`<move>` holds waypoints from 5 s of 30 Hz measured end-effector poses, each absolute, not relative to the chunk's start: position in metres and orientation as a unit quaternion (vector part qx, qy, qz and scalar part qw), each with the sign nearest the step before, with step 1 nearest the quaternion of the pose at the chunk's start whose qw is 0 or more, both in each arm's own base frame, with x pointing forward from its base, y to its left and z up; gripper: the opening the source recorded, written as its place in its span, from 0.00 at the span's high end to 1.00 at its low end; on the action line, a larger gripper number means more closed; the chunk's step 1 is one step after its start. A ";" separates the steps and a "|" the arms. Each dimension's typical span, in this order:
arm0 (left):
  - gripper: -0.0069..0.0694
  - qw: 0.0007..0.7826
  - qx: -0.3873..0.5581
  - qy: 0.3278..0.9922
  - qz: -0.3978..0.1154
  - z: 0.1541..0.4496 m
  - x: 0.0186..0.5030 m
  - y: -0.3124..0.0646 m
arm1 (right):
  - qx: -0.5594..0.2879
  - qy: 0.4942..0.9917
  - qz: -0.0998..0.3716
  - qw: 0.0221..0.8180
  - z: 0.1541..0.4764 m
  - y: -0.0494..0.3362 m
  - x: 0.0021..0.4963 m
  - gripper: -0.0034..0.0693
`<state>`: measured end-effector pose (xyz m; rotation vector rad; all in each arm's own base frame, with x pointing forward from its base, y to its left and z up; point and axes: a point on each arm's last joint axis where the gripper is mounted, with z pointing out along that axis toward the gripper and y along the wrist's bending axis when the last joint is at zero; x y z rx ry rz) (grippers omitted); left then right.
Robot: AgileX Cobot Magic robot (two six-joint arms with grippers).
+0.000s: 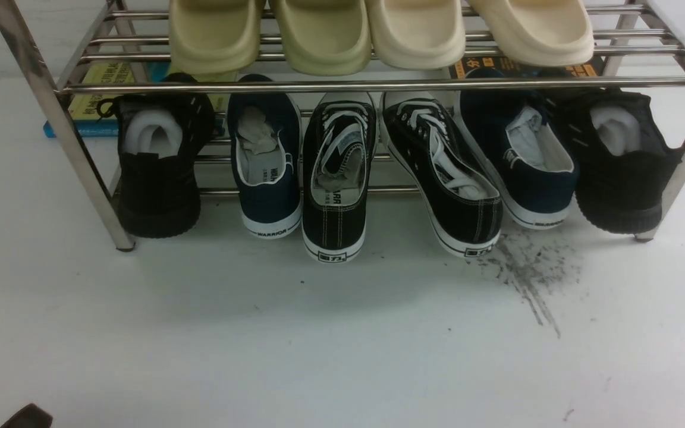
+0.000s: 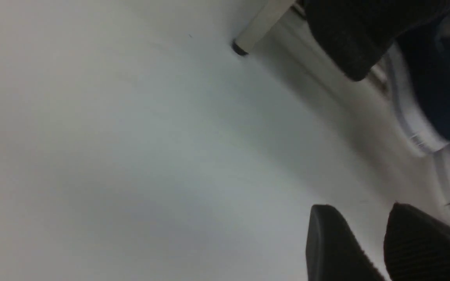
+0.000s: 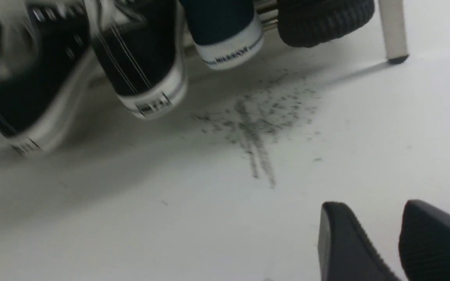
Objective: Take the shoes off the shelf with your hand on the white table.
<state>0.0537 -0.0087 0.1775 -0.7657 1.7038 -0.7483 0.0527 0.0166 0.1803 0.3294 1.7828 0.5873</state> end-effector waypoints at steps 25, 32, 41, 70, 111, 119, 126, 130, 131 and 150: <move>0.69 0.554 -0.364 0.611 -0.433 0.225 0.050 -0.010 | 0.162 0.690 0.325 0.626 0.234 0.018 0.047 0.68; 0.89 0.516 -0.267 0.749 -0.319 0.285 0.052 -0.018 | 0.059 0.770 0.222 0.595 0.287 0.023 0.066 0.97; 0.91 0.253 -0.175 0.941 -0.141 0.299 0.105 -0.017 | 0.012 0.934 0.163 0.318 0.289 0.036 0.146 0.96; 0.77 0.187 -0.107 0.972 -0.091 0.295 0.158 -0.016 | -0.257 0.910 0.130 0.298 0.293 0.200 0.339 0.46; 0.72 0.241 -0.112 0.959 -0.097 0.300 0.167 -0.015 | -0.188 0.958 0.155 0.151 0.298 0.213 0.177 0.94; 0.71 0.243 -0.112 0.959 -0.097 0.300 0.167 -0.015 | -0.118 0.964 0.112 0.210 0.253 0.232 0.195 0.94; 0.70 0.244 -0.112 0.958 -0.098 0.300 0.167 -0.015 | -0.104 0.971 0.078 0.202 0.214 0.247 0.210 0.93; 0.69 0.245 -0.112 0.958 -0.099 0.300 0.167 -0.015 | -0.089 0.976 0.073 0.187 0.197 0.253 0.212 0.92; 0.69 0.245 -0.112 0.958 -0.099 0.300 0.167 -0.015 | -0.089 0.976 0.072 0.187 0.197 0.253 0.212 0.91; 0.38 0.318 -0.103 0.925 -0.180 0.375 0.195 -0.028 | -0.106 0.951 0.114 0.266 0.289 0.212 0.186 0.28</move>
